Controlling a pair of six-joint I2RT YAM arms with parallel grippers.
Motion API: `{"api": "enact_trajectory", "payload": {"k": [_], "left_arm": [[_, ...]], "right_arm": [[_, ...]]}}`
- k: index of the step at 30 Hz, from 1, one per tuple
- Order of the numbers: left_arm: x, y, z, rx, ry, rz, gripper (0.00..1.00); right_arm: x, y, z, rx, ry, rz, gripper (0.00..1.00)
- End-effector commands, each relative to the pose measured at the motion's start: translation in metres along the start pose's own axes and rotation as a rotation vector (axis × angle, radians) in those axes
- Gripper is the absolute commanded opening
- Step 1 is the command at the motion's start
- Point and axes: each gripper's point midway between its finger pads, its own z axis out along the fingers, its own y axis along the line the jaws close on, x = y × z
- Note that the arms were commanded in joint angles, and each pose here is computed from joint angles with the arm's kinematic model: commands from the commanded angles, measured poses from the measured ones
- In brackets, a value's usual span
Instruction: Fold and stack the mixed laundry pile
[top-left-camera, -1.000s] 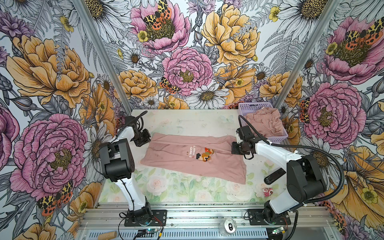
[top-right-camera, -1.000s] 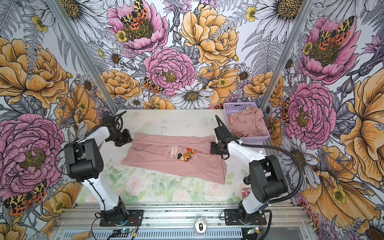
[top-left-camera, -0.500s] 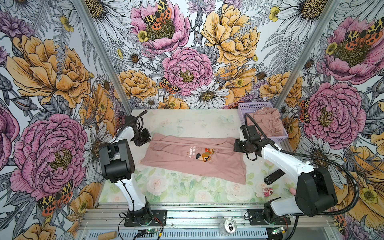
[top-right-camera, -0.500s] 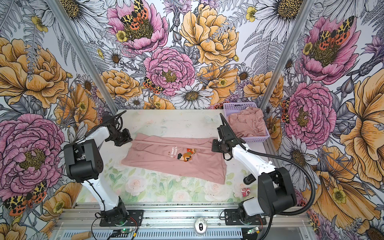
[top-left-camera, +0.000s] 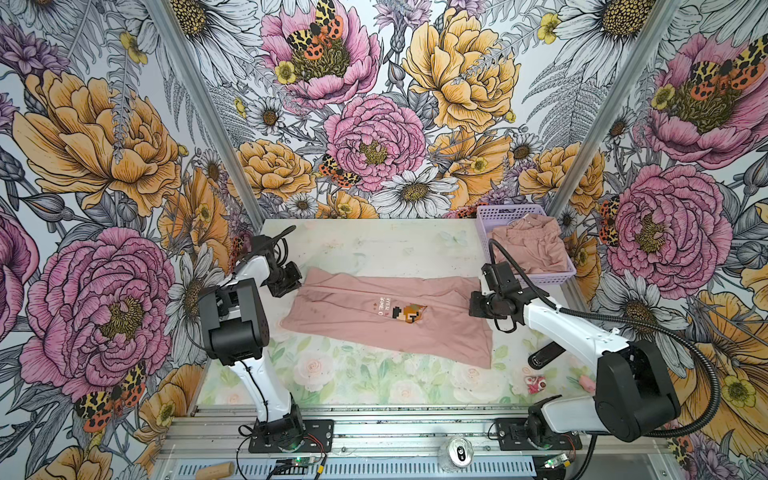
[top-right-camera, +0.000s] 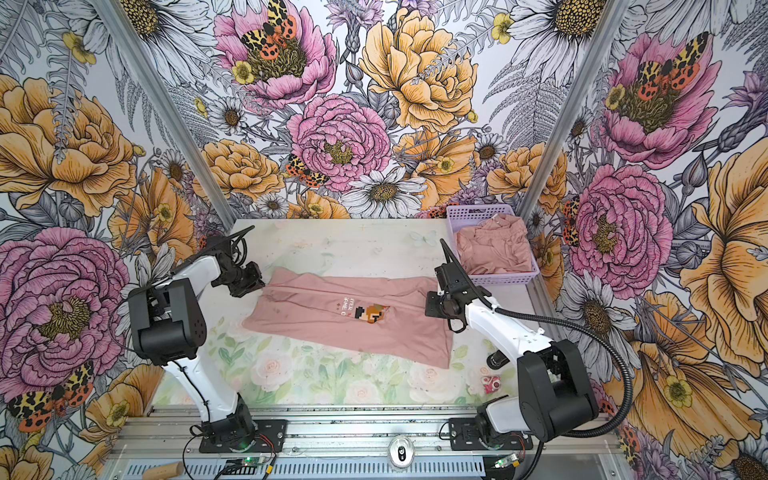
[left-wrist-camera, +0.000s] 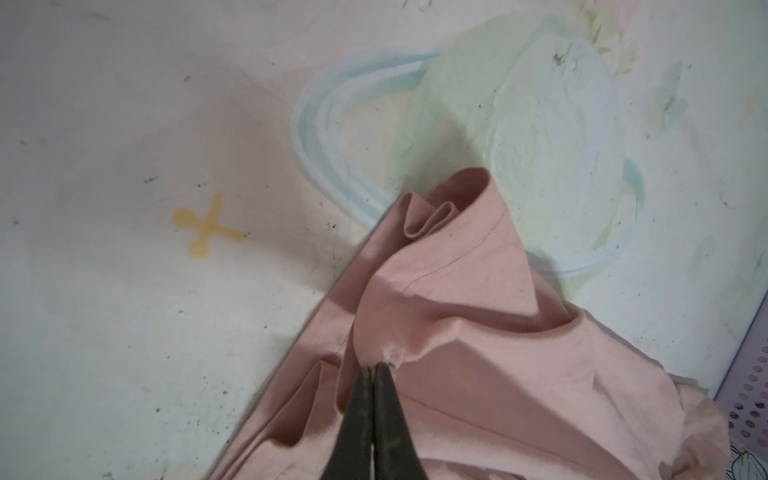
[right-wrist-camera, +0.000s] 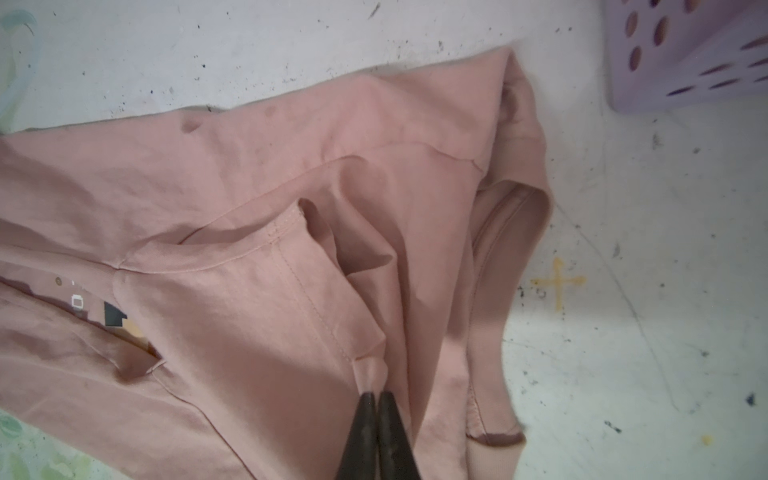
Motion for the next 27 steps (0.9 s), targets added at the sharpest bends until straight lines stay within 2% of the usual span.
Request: {"api": "enact_trajectory", "payload": {"k": [1,12,27], "left_arm": [[0.012,0.018,0.008,-0.054,0.031,0.0,0.0],[0.024,0.034,0.024,-0.118,0.073,-0.007,0.0],[0.01,0.028,0.029,-0.128,0.06,0.013,0.0]], "right_arm": [[0.008,0.0,0.009,0.006,0.024,0.013,0.0],[0.026,0.001,0.026,0.035,0.074,0.007,0.0],[0.039,0.003,0.029,0.036,0.114,0.002,0.0]]}}
